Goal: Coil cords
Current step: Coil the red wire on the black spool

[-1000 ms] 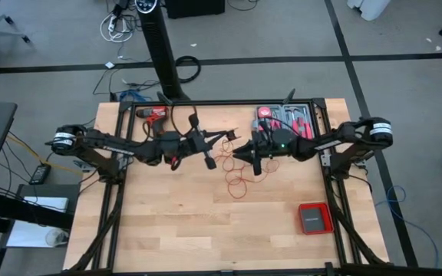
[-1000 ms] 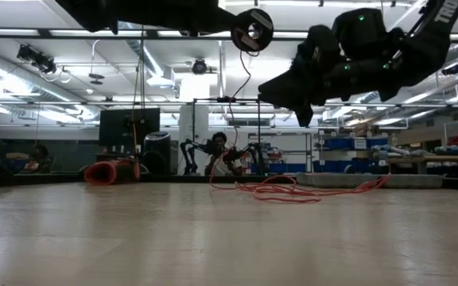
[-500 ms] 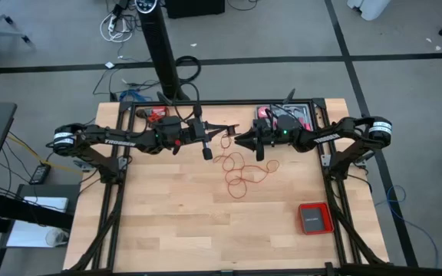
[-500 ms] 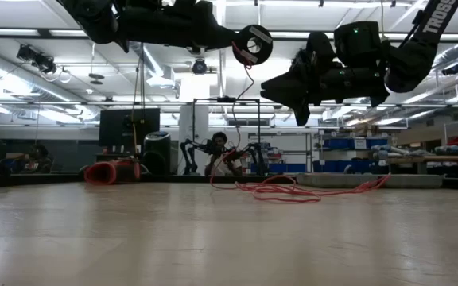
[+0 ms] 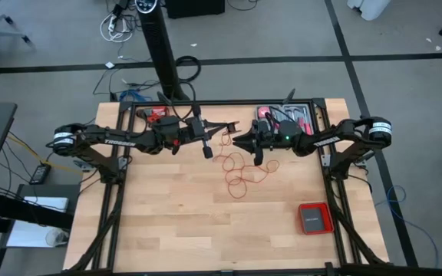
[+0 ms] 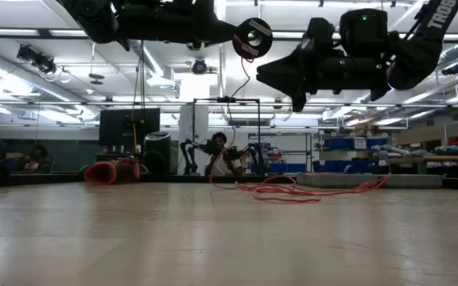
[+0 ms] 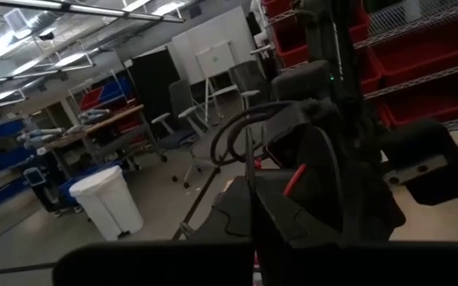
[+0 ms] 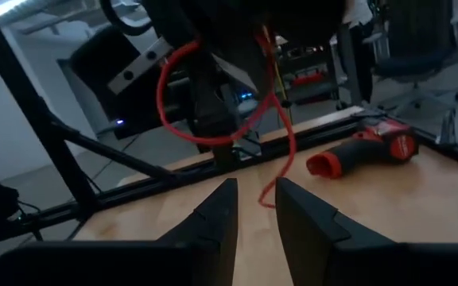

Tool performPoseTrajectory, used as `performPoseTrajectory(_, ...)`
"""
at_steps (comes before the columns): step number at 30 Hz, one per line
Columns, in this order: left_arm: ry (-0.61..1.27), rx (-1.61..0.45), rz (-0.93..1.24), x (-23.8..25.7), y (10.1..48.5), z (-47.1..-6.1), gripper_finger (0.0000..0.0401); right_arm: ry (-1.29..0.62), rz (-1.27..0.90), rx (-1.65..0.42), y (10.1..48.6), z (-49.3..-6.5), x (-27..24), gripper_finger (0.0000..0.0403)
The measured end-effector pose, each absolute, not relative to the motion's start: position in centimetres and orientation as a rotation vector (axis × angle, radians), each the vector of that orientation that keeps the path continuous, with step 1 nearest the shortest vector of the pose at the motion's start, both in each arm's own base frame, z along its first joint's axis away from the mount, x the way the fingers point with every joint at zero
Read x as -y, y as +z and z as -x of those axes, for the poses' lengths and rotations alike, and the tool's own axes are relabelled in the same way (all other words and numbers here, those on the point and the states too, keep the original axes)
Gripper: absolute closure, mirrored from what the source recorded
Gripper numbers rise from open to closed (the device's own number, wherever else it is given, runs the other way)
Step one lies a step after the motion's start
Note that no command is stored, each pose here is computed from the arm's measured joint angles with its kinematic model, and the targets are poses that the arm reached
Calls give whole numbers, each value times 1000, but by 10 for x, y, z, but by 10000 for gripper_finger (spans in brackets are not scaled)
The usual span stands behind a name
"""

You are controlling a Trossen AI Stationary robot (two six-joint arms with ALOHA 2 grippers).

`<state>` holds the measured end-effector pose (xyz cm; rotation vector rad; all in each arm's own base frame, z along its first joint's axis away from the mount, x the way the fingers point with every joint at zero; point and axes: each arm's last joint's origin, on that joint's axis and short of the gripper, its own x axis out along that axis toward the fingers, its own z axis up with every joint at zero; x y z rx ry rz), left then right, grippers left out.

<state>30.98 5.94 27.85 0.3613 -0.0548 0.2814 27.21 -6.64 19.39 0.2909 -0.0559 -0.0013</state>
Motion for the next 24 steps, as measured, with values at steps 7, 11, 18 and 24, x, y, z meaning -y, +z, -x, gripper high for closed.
performPoseTrajectory(7, 269, 49, -358, -59, 277, -310, 401, 59, -202, 101, 199, -275, 49, 321)
performPoseTrajectory(11, 295, 42, -352, -60, 277, -310, 401, 39, -94, 99, 198, -277, 40, 325)
performPoseTrajectory(18, 331, 44, -276, -61, 276, -310, 401, -34, 153, -10, 188, -279, 30, 330)
performPoseTrajectory(24, 398, 41, -229, -63, 276, -309, 401, -174, 364, -77, 188, -278, 18, 330)
